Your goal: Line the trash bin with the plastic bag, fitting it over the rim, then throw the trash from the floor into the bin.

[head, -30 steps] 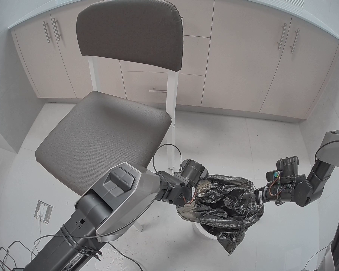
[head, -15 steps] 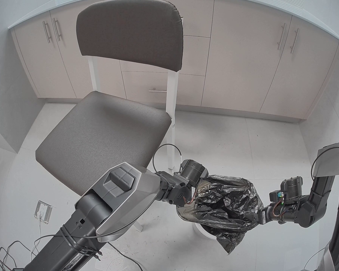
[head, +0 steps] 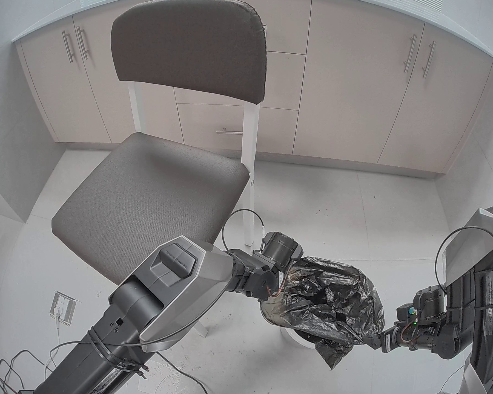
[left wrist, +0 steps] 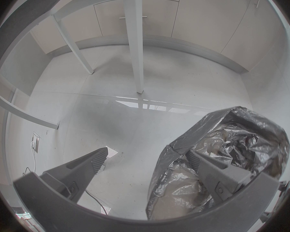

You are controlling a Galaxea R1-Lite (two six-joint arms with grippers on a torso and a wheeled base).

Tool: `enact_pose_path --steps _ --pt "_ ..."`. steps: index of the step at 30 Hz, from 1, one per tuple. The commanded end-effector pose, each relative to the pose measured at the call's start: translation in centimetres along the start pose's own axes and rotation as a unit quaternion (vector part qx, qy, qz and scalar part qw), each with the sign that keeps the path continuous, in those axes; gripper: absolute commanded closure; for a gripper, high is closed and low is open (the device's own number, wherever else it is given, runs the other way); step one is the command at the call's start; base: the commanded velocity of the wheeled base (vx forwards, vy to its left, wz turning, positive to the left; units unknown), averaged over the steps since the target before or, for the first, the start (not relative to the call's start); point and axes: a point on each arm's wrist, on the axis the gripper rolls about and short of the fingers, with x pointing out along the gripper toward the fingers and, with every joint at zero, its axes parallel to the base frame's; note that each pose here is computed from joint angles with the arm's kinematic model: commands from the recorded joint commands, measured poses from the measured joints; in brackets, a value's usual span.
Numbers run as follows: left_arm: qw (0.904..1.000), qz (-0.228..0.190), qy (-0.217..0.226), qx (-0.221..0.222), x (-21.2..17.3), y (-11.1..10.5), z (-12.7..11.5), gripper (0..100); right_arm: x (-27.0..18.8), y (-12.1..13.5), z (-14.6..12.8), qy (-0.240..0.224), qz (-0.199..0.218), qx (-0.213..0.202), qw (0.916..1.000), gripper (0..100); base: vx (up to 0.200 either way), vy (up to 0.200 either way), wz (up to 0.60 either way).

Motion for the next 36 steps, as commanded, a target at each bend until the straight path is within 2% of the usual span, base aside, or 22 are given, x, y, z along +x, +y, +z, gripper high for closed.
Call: enact_pose_path --steps 1,6,13,19,21,24,36 --pt "1.0000 0.001 0.000 -0.001 0.1 0.1 0.0 0 0.4 0.4 -2.1 0.055 0.005 -0.008 0.9984 0 0.000 0.000 0.00" --pt "1.0000 0.001 0.000 -0.001 0.1 0.1 0.0 0 0.7 0.4 -2.6 0.066 0.009 -0.033 0.9972 0 0.000 0.000 0.00" --pt "1.0000 0.001 0.000 -0.001 0.1 0.1 0.0 0 0.6 0.2 -2.5 0.063 0.013 -0.031 0.9975 0 0.000 0.000 0.00" --pt "1.0000 0.001 0.000 -0.001 0.1 0.1 0.0 0 0.6 0.4 -2.5 0.059 0.041 -0.071 0.9949 0 0.000 0.000 0.00" --pt "1.0000 0.001 0.000 -0.001 0.1 0.1 0.0 0 0.5 0.6 -2.3 0.049 0.075 -0.082 0.9926 0 0.000 0.000 0.00" --pt "1.0000 0.001 0.000 -0.001 0.1 0.1 0.0 0 0.5 0.7 -2.3 0.045 0.100 -0.097 0.9892 0 0.000 0.000 0.00" --pt "1.0000 0.001 0.001 -0.001 0.1 0.1 0.0 0 0.2 1.3 -2.8 0.076 0.114 -0.137 0.9810 0 0.000 0.000 0.00"
